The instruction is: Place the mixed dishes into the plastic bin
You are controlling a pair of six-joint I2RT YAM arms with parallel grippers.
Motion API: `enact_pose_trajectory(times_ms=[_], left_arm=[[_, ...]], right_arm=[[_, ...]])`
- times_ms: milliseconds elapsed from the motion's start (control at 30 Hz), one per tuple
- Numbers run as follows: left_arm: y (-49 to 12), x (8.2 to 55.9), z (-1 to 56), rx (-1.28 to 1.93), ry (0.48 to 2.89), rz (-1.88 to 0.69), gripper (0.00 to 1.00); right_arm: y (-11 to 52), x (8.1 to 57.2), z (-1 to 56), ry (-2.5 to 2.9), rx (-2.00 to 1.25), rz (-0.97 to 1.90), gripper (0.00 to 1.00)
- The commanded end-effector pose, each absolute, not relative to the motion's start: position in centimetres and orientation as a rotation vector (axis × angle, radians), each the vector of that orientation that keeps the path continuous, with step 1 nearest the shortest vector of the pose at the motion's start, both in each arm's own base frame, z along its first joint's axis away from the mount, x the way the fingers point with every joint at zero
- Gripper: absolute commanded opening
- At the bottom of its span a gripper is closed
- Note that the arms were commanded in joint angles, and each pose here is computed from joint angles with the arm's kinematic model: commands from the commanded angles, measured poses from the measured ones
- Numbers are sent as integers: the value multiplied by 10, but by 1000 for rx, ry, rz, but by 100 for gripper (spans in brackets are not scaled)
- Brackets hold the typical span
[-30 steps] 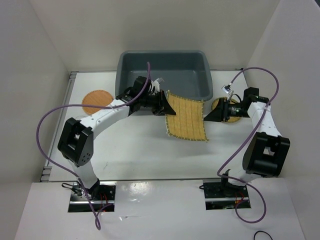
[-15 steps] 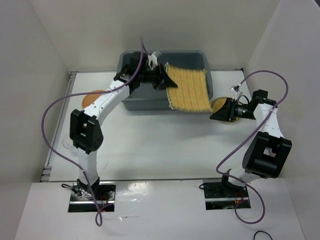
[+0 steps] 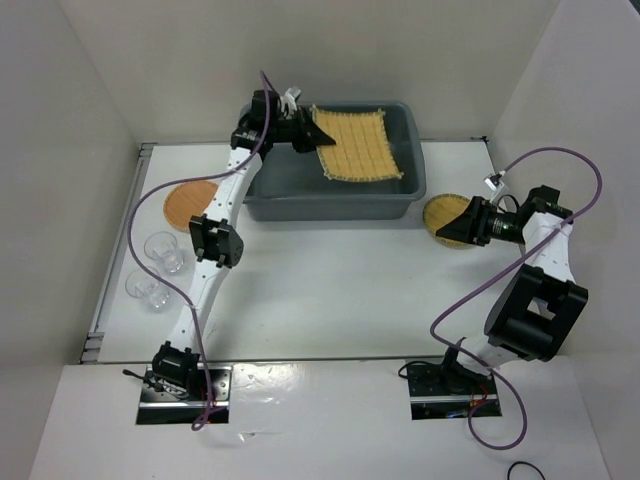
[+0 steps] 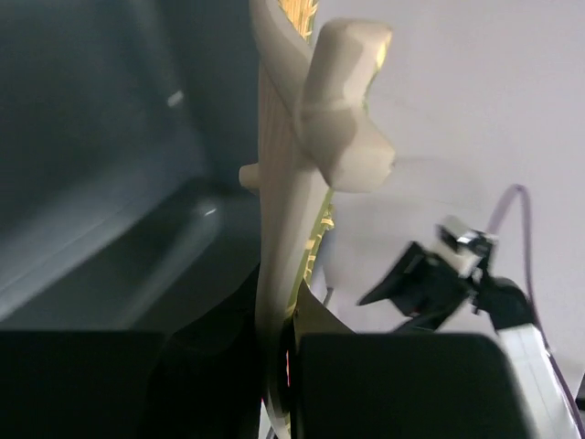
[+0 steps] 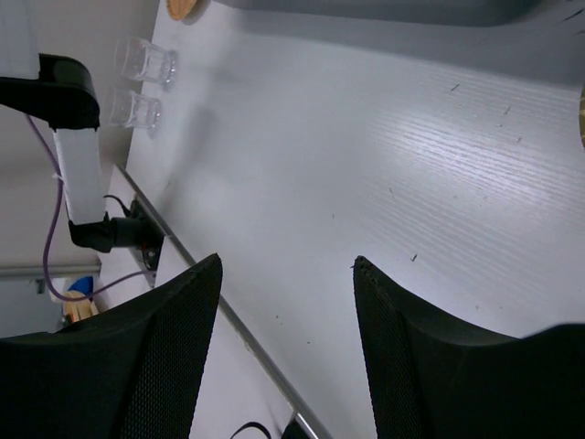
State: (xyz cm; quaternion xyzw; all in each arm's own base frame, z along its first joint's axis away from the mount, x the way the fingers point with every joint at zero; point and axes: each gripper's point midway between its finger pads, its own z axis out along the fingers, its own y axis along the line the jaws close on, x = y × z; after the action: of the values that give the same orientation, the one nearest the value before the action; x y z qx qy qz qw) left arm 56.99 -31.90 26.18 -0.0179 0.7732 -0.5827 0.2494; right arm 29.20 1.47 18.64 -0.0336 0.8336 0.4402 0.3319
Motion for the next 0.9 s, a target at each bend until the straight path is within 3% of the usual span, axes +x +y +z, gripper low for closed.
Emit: enact_pose_trajectory(times_ms=[0, 333, 733, 833, 867], left_arm=[[-338, 550, 256, 30, 2129, -1694, 0], [-339, 566, 171, -29, 2249, -1630, 0], [-336, 578, 109, -156, 2315, -1641, 0], [-336, 578, 102, -187, 2332, -1649, 2], [-336, 578, 102, -187, 2332, -1649, 7]], right_arm=[[9, 291, 194, 2148, -121, 1072, 65], [-1, 295, 183, 2165, -36, 1095, 66], [-11, 299, 176, 2194, 20, 1025, 69], [-12, 298, 174, 2206, 32, 1004, 70], [-12, 297, 177, 2200, 25, 996, 70]])
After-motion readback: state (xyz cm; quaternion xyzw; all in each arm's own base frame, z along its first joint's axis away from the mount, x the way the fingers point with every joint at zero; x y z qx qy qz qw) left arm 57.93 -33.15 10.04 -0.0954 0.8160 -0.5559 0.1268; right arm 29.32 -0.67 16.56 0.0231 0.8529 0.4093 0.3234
